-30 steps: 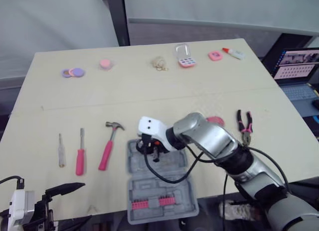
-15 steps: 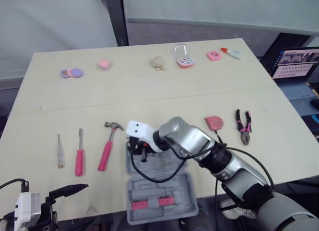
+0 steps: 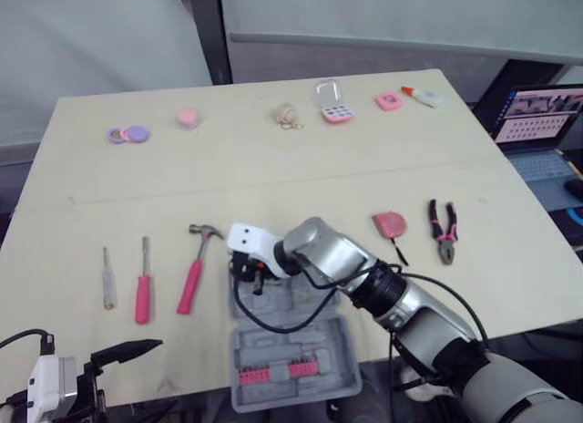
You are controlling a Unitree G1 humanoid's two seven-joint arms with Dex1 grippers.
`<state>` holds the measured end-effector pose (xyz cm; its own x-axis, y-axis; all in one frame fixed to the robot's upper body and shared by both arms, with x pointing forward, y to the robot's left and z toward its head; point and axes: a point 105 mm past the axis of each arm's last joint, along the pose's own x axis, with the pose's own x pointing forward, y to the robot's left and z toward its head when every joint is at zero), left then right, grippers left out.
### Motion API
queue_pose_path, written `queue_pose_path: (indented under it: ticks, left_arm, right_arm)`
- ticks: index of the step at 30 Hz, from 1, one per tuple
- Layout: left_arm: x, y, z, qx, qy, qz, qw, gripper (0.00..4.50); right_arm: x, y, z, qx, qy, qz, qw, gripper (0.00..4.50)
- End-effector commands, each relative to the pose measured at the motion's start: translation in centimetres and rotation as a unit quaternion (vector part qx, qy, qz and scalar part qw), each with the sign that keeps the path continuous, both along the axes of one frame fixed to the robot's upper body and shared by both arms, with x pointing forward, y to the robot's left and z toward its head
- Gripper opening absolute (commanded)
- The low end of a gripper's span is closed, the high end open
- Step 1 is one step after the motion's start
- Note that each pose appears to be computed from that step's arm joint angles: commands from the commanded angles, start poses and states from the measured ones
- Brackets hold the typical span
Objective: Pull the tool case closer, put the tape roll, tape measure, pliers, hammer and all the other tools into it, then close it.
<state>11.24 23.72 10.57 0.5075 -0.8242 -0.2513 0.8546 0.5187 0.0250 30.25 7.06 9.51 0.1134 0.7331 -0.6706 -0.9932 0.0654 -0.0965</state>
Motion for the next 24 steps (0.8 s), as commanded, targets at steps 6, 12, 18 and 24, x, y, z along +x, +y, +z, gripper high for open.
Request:
queue_pose_path:
  ticks: [6,12,18,24]
  left_arm:
    - [-0.5,-0.5,0.2,0.000,0.000,0.001,1.000,4.50]
    - [-0.5,-0.9,0.2,-0.003,0.000,0.000,1.000,4.50]
    - [-0.5,-0.9,0.2,-0.002,0.000,0.000,1.000,4.50]
    - [-0.3,-1.0,0.2,-0.002,-0.002,0.000,1.000,4.50]
  right_arm:
    - [-0.3,0.8,0.9,0.007,-0.020,0.024,0.999,0.05]
    - [-0.7,1.0,0.6,0.008,-0.009,0.028,1.000,0.05]
    - [-1.2,1.3,1.4,0.026,0.007,0.029,0.999,2.01]
    - [-1.6,1.2,3.0,0.048,0.019,0.033,0.998,2.47]
